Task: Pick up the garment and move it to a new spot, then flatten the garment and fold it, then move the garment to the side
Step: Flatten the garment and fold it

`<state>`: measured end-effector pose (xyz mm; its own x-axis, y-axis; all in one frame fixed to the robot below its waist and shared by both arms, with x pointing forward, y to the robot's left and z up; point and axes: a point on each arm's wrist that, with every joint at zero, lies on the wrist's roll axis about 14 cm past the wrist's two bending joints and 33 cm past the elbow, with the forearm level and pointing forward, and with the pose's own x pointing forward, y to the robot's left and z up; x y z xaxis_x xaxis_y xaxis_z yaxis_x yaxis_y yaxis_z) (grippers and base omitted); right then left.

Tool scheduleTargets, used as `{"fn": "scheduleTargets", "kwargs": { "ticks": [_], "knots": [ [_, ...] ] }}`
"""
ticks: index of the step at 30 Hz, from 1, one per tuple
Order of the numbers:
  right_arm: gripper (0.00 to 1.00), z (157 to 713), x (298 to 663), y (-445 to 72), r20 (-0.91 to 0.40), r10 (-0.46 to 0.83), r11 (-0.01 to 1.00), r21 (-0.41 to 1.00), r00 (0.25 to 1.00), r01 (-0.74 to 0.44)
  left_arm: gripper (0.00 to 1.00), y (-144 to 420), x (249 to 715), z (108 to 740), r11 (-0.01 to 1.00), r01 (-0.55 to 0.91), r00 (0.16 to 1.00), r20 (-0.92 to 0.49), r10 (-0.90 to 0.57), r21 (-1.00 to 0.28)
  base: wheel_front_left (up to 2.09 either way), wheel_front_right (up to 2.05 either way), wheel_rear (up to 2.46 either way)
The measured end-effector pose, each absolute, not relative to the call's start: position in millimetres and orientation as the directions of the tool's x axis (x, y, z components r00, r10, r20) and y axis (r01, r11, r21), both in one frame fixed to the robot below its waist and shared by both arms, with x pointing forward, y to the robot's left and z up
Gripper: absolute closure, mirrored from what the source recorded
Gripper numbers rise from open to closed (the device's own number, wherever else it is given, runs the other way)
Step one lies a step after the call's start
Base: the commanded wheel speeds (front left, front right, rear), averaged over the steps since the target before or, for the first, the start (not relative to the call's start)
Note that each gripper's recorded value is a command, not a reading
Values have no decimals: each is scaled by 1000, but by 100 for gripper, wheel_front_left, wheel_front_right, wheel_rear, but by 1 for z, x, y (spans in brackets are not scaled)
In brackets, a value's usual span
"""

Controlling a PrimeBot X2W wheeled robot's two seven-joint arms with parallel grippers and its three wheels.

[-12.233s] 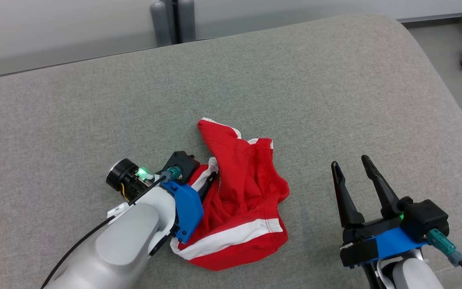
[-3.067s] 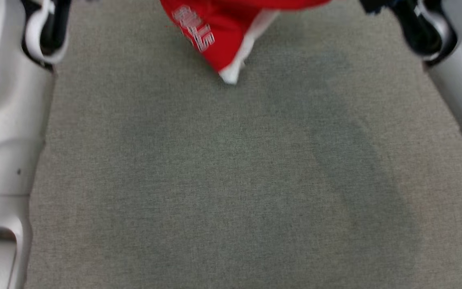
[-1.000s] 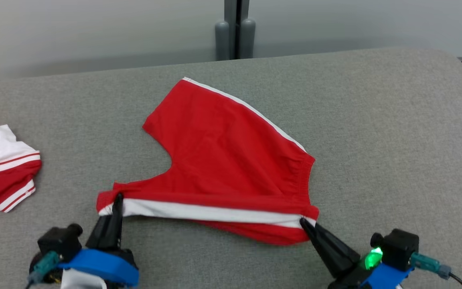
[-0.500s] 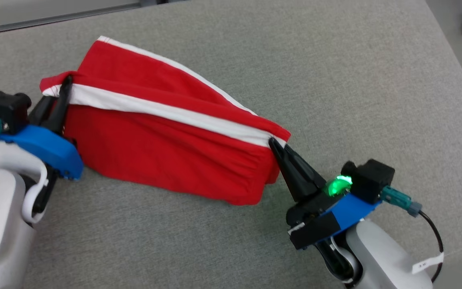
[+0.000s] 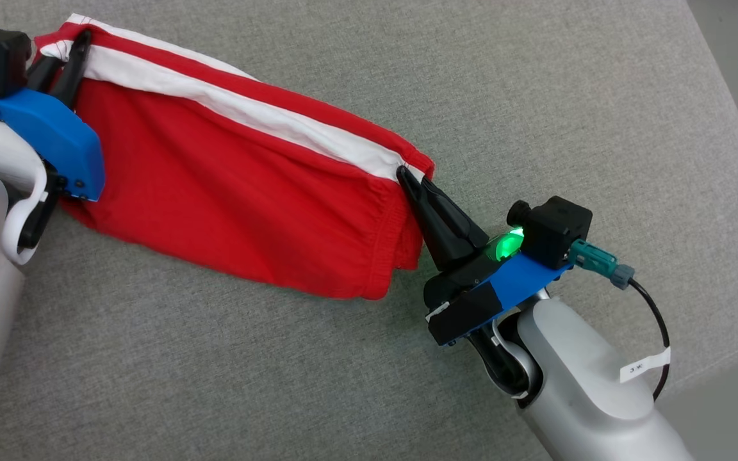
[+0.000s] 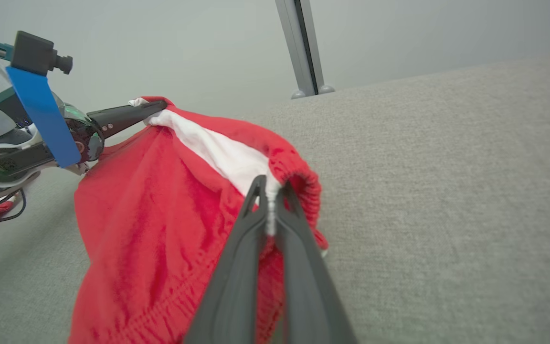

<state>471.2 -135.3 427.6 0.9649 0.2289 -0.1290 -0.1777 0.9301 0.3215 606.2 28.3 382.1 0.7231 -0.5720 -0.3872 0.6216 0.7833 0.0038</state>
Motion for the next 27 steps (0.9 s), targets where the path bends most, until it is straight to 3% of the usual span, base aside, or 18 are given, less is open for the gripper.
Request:
{"fn": "scheduleTargets", "kwargs": {
  "ticks": [1,2,12,19,27],
  "knots": [
    [51,427,472,-136,-132,226,931,322,965,-174,53,28,608,381,783,621,723,-389,-571,5,0,0,0],
    [0,427,472,-136,-132,227,928,331,965,-173,0,28,610,381,786,618,725,-389,-568,3,0,0,0],
    [0,437,454,-131,-109,223,931,319,969,-178,0,51,615,420,824,566,796,-285,-535,33,0,0,0],
    [0,461,425,-162,-40,112,961,260,993,-98,0,64,612,444,844,534,824,-246,-510,41,0,0,0],
    [0,487,394,-189,28,21,987,156,999,-25,0,67,597,419,838,545,791,-352,-501,32,0,0,0]
  ]
}}
